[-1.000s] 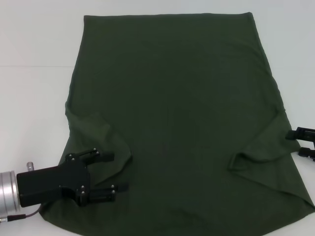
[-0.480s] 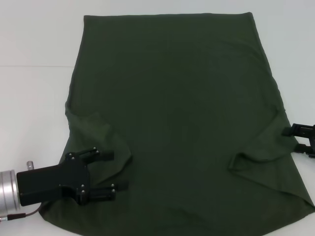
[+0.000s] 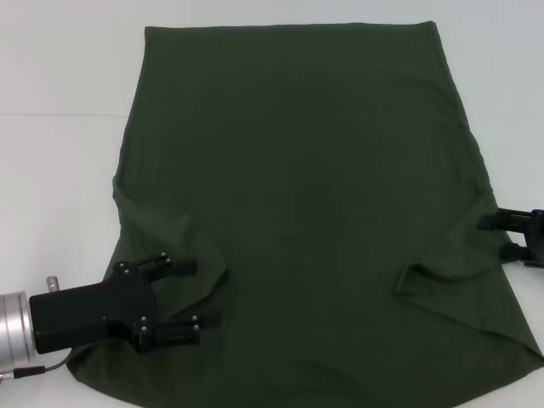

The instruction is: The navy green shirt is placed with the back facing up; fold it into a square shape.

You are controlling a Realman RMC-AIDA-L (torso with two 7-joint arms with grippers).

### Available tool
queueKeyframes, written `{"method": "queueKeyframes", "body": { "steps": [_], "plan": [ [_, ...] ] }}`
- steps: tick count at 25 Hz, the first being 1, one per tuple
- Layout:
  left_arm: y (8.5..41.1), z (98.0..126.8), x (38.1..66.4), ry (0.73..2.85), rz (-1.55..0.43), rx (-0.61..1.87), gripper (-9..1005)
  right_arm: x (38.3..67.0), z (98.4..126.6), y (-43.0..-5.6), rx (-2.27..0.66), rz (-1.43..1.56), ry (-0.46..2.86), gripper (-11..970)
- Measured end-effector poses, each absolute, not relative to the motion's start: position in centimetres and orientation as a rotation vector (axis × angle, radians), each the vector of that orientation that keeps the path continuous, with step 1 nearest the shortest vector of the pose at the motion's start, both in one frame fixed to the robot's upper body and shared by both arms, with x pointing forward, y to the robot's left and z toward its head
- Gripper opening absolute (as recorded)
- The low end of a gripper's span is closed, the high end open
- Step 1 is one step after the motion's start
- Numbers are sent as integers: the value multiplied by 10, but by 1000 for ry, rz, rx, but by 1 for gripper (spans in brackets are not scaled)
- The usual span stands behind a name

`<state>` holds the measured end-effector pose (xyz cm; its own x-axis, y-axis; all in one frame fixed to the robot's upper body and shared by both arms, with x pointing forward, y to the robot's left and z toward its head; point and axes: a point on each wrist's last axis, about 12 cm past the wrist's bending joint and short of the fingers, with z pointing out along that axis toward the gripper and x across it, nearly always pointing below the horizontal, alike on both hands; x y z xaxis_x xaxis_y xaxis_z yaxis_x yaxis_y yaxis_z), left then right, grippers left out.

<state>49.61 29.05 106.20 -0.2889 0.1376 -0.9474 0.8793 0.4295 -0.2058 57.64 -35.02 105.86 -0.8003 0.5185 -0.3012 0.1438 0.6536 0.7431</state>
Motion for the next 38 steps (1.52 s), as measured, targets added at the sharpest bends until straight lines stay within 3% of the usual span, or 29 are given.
{"method": "queueKeyframes", "body": {
  "steps": [18, 38],
  "plan": [
    [293, 1062, 495, 1715, -951, 866, 876, 593, 1075, -367, 507, 886, 2321, 781],
    [295, 1062, 494, 1713, -953, 858, 877, 594, 1064, -352, 464, 840, 2371, 780]
  ]
}}
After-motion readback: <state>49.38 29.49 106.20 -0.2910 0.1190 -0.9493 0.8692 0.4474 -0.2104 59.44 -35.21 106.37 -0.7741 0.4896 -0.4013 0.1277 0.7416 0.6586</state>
